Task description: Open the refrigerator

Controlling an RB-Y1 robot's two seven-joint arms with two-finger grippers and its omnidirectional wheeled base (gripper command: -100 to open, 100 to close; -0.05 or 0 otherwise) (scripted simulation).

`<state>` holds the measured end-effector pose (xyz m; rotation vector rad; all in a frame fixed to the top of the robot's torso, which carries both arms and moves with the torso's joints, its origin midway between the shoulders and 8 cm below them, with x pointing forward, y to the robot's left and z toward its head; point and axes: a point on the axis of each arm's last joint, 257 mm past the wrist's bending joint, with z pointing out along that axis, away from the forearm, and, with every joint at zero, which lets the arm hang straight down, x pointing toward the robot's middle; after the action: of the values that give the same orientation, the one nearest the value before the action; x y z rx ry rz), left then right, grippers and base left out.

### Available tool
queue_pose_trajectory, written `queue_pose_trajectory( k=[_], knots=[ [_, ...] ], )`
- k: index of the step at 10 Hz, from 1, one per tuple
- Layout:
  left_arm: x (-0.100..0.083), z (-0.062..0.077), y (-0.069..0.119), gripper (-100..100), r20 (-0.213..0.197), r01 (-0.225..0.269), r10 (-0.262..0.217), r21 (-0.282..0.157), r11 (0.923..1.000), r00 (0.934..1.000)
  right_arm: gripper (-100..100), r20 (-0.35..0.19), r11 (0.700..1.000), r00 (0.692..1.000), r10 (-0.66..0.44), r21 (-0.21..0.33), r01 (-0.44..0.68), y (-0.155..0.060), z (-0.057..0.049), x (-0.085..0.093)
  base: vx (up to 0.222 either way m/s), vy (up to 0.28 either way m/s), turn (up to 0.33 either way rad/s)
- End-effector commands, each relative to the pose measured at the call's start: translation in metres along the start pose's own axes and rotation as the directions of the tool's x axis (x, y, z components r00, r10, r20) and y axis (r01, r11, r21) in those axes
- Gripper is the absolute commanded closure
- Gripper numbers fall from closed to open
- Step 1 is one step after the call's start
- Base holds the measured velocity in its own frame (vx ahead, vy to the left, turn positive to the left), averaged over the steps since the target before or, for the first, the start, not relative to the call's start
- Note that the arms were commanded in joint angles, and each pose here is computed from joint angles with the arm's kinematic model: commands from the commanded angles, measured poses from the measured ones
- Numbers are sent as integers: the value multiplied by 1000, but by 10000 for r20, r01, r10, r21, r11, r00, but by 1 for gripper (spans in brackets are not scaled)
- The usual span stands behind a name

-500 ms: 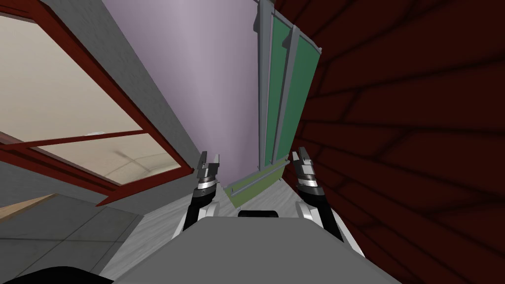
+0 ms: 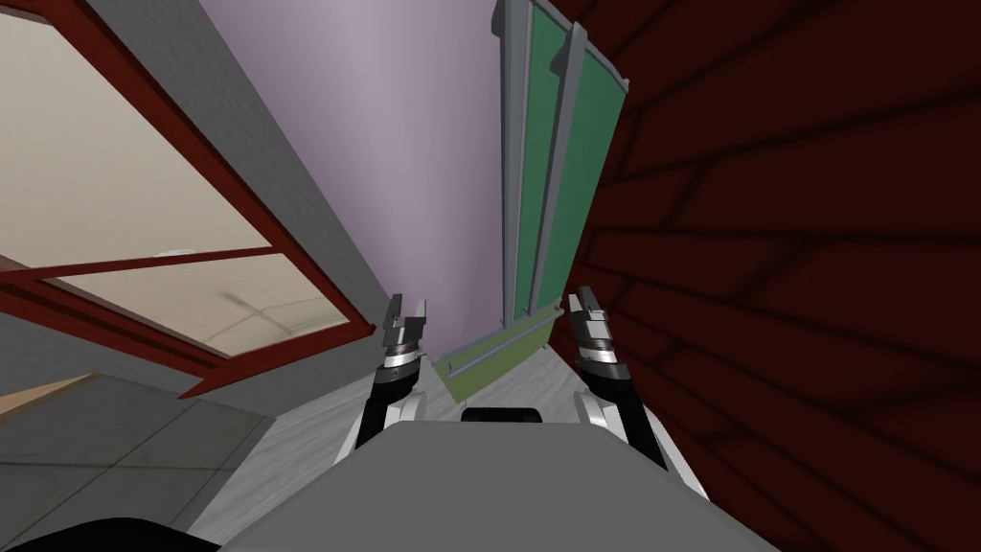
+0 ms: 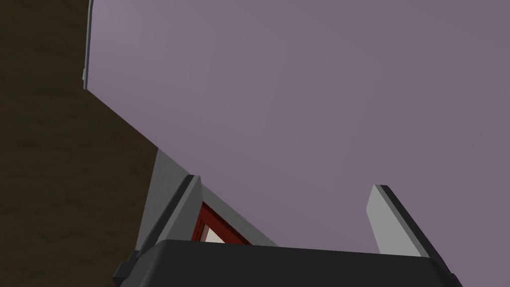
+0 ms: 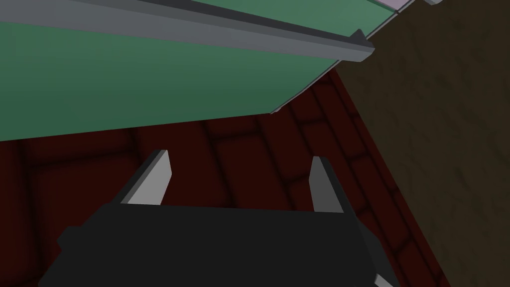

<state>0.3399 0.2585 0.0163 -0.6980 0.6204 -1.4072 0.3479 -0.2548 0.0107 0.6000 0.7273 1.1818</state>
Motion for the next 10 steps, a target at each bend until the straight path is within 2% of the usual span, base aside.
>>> queue_pose_trajectory(
  k=[1,4,5,9,10],
  knots=[
    [0,0,0,0,0,0,0,0,10000,10000,0,0,10000,10000,0,0,0,0,0,0,0,0,0],
    [0,0,0,0,0,0,0,1,10000,10000,0,0,10000,10000,0,-1,0,0,0,0,0,0,0],
    [0,0,0,0,0,0,0,1,10000,10000,-100,-233,9992,9989,407,-50,-408,-3,-1,4,2,2,60],
    [0,0,0,0,0,0,0,-6,10000,10000,-100,-569,9815,9800,1907,-84,-1915,-14,-2,11,-8,1,89],
    [0,0,0,0,0,0,0,-6,10000,10000,-100,-570,9796,9781,2001,-79,-2008,-14,-2,11,-4,0,29]
  ],
)
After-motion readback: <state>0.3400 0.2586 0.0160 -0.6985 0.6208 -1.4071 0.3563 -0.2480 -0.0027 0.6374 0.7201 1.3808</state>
